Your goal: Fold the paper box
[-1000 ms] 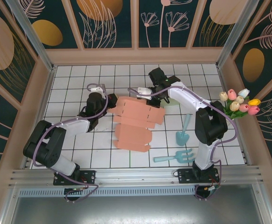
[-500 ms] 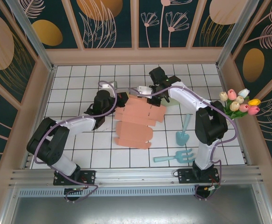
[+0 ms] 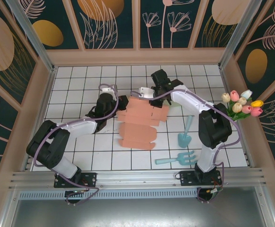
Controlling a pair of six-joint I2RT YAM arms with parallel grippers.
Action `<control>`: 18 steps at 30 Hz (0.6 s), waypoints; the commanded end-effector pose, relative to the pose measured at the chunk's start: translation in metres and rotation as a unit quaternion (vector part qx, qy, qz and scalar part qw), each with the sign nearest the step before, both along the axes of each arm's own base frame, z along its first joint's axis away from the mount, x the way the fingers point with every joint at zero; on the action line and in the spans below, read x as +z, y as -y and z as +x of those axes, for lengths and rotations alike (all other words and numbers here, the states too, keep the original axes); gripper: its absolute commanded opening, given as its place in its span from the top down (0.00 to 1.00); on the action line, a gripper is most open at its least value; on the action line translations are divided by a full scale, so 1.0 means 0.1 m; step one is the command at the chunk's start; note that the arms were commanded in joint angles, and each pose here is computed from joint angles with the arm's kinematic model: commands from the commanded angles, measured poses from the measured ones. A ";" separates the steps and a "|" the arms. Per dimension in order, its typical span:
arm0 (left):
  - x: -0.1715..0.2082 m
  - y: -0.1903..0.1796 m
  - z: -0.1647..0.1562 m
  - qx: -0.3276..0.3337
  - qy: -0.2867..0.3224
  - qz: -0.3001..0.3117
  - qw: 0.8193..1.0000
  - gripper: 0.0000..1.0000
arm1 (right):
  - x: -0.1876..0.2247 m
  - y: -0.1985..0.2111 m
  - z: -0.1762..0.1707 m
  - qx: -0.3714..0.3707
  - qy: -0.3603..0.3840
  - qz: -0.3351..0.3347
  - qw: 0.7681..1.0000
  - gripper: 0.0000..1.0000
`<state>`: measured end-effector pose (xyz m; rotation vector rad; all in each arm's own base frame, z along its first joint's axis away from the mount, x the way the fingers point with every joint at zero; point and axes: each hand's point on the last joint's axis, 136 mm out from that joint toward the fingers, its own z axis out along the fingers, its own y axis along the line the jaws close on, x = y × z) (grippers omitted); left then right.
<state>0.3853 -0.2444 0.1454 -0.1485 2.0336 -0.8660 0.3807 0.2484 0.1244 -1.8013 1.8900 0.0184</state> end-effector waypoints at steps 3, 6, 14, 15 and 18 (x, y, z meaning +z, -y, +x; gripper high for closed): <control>-0.63 -0.40 -0.24 0.052 -0.063 0.070 0.994 0.88 | 0.39 -0.02 0.11 -0.009 0.074 0.031 0.997 1.00; -0.78 -0.47 -0.27 0.059 -0.078 0.080 0.992 0.89 | 0.39 -0.03 0.12 -0.009 0.077 0.031 0.997 1.00; -0.75 -0.80 -0.23 0.123 -0.070 0.093 0.986 0.89 | 0.31 0.00 0.12 -0.011 0.071 0.016 0.997 1.00; -0.73 -0.84 -0.22 0.131 -0.067 0.094 0.985 0.89 | 0.30 0.00 0.13 -0.012 0.071 0.014 0.997 1.00; -0.73 -0.92 -0.20 0.139 -0.069 0.096 0.983 0.88 | 0.28 0.01 0.13 -0.013 0.068 0.011 0.998 1.00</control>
